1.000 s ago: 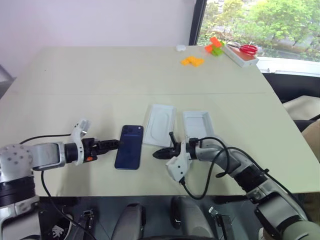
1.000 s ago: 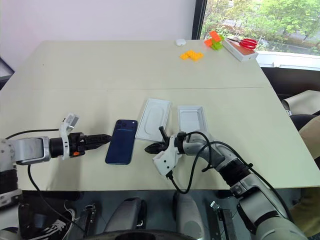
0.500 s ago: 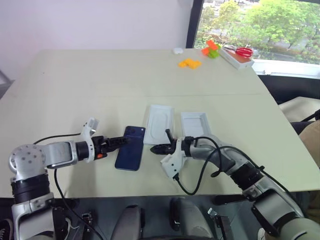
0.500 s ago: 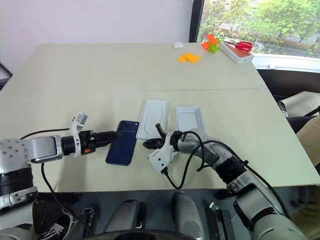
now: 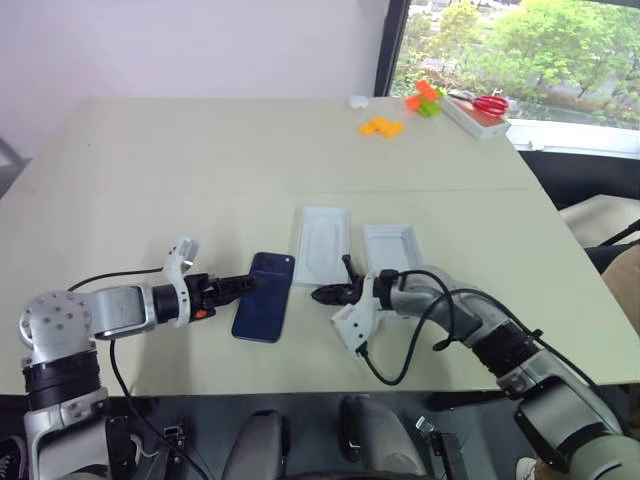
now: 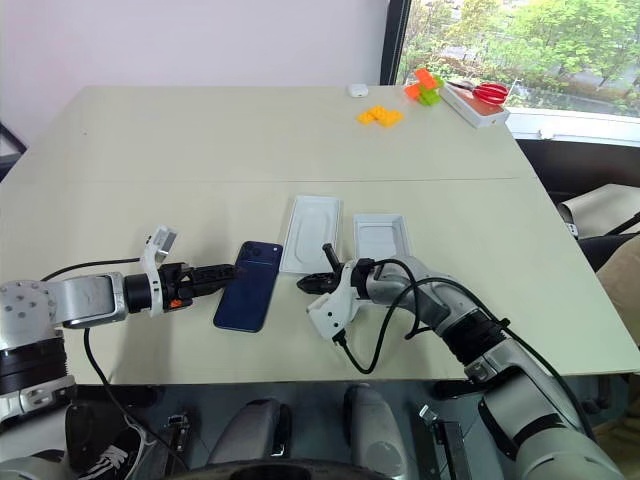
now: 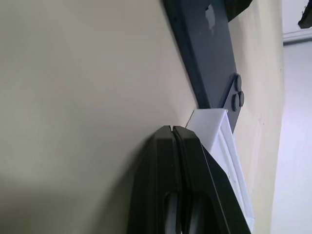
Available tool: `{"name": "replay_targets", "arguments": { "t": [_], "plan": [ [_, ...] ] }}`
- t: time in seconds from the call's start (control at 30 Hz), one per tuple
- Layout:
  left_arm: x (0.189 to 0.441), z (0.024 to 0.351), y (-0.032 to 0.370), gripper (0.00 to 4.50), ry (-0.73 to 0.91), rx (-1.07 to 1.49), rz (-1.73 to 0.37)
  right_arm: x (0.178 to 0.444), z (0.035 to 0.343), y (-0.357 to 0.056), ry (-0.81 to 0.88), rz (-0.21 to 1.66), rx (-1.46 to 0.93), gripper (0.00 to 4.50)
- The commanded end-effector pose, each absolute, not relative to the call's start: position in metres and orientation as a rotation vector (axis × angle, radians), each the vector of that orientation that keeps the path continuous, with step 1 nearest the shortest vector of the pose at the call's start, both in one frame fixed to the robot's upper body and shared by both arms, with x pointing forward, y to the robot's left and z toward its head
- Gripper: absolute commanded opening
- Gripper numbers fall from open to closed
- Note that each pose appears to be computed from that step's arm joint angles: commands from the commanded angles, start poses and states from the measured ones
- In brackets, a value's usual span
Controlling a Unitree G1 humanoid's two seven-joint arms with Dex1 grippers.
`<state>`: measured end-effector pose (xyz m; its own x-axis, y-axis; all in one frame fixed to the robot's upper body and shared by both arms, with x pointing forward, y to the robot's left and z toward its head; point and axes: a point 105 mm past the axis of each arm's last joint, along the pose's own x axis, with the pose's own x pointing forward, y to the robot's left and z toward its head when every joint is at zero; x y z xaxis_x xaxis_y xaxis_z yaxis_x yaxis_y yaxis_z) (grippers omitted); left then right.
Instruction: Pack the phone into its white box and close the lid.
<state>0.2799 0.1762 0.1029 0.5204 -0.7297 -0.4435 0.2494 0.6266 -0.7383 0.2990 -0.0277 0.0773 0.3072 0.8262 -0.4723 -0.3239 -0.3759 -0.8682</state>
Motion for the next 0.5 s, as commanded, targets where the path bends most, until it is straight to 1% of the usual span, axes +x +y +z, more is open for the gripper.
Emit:
{"name": "replay_targets", "arguments": {
  "t": [0.03, 0.3, 0.5],
  "plan": [
    [0.275, 0.092, 0.167, 4.50, 0.880, -0.670, -0.660, 0.287, 0.063, -0.006, -0.499, 1.377, -1.477, 0.06],
    [0.270, 0.088, 0.160, 4.50, 0.899, -0.704, -0.685, 0.288, 0.050, 0.009, -0.517, 1.412, -1.516, 0.06],
    [0.261, 0.099, 0.152, 4.50, 0.893, -0.745, -0.775, 0.290, 0.051, 0.021, -0.545, 1.416, -1.495, 0.06]
  ]
}}
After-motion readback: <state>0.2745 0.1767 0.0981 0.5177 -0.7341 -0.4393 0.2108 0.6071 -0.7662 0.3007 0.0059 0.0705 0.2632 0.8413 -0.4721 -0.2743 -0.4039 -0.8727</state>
